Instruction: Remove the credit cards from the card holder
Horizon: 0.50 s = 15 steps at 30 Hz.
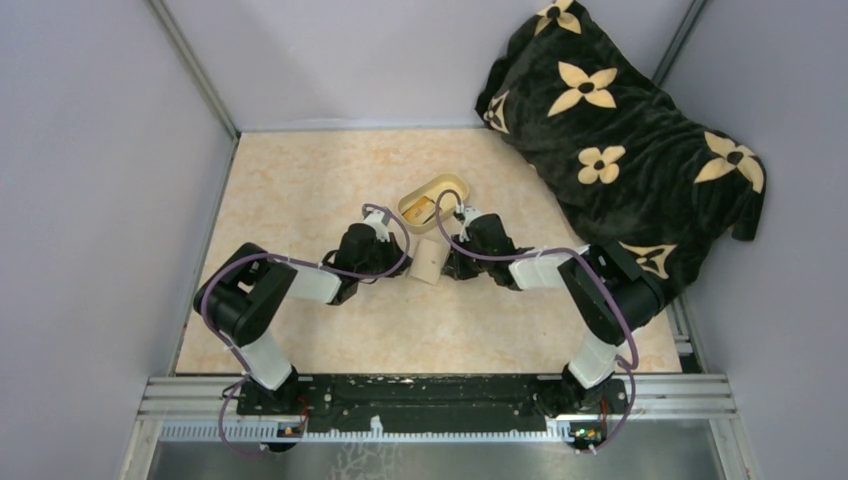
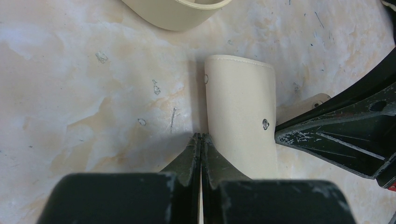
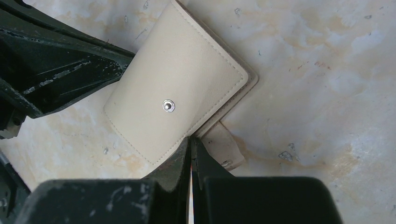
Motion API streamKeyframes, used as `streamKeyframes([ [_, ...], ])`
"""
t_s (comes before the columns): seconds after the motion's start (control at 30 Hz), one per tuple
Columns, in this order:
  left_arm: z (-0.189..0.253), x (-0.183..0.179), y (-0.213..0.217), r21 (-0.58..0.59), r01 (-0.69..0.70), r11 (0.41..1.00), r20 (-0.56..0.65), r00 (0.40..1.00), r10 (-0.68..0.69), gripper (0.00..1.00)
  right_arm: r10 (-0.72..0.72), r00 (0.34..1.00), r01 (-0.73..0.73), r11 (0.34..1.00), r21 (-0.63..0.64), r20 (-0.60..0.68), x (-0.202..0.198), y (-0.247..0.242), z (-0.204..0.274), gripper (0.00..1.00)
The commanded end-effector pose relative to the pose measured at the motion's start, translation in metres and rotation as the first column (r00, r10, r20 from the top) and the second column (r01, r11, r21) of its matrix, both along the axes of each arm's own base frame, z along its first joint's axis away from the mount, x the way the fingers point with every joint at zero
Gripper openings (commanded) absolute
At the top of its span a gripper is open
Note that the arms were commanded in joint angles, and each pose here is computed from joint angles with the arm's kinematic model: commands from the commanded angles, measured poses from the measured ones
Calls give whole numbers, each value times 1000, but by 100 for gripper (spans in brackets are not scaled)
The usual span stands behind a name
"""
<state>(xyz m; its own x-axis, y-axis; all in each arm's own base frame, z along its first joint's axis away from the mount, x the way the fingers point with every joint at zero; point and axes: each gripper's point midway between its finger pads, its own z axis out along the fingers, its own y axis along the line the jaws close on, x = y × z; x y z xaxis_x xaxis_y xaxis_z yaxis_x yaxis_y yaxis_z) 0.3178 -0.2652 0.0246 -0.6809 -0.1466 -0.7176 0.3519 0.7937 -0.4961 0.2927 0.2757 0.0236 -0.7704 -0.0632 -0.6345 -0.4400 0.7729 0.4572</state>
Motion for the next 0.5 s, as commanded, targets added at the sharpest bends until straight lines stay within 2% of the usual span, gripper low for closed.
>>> streamKeyframes([
  [0.0, -23, -21, -1, 37, 54, 998, -76, 996, -51, 0, 13, 1000, -14, 993, 118, 16, 3, 10, 22, 0],
  [0.13, -26, -24, -2, 46, 64, 997, -78, 995, -60, 0, 43, 999, -35, 946, 323, -16, 6, 25, 46, 0],
  [0.47, -27, -37, -15, 48, 104, 993, -82, 992, -100, 0, 79, 997, -71, 926, 371, -7, 12, 37, 55, 0],
])
